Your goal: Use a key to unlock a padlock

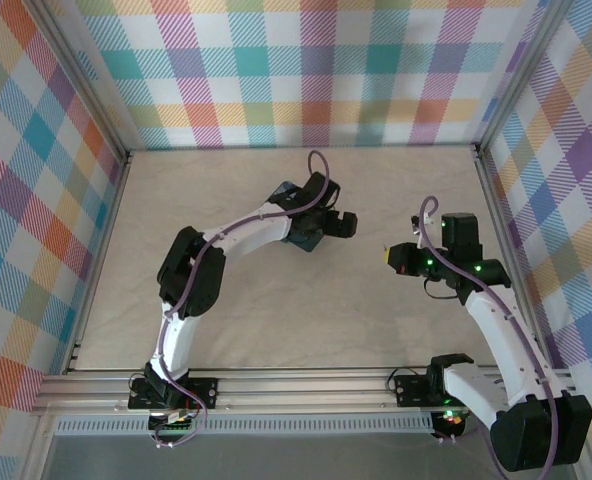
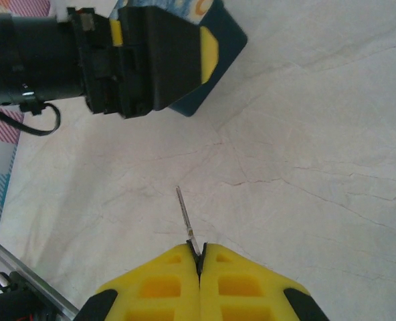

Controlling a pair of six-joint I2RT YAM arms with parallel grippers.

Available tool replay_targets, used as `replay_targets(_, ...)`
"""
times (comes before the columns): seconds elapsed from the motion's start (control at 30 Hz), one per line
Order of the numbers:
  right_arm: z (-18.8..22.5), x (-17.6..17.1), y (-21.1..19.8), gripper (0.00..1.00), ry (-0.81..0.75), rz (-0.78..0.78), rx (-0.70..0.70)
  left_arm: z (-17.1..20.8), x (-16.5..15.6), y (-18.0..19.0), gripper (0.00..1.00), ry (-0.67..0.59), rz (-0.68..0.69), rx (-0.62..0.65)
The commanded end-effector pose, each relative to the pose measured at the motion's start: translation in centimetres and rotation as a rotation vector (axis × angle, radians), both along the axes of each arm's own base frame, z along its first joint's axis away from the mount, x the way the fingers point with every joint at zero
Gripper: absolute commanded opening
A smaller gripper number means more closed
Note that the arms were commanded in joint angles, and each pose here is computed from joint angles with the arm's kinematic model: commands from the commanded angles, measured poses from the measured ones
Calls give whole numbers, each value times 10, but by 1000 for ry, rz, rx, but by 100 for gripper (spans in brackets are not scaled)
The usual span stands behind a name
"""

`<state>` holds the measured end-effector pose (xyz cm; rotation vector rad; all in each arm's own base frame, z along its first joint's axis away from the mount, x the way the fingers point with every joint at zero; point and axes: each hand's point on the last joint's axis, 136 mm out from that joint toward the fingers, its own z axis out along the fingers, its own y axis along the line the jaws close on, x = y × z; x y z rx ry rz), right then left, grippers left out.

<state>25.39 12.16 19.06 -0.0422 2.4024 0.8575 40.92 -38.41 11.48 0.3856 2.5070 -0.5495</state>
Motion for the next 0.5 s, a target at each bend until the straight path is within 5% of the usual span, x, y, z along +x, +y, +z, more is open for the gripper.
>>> replay_targets(0.0,17,-1,5,5,-42,18,48,-32,-16,-18,100,112,-41,1)
replay_targets(0.47,15,-4,10,4,-38,34,86,0,-3,-32,100,52,-62,-40)
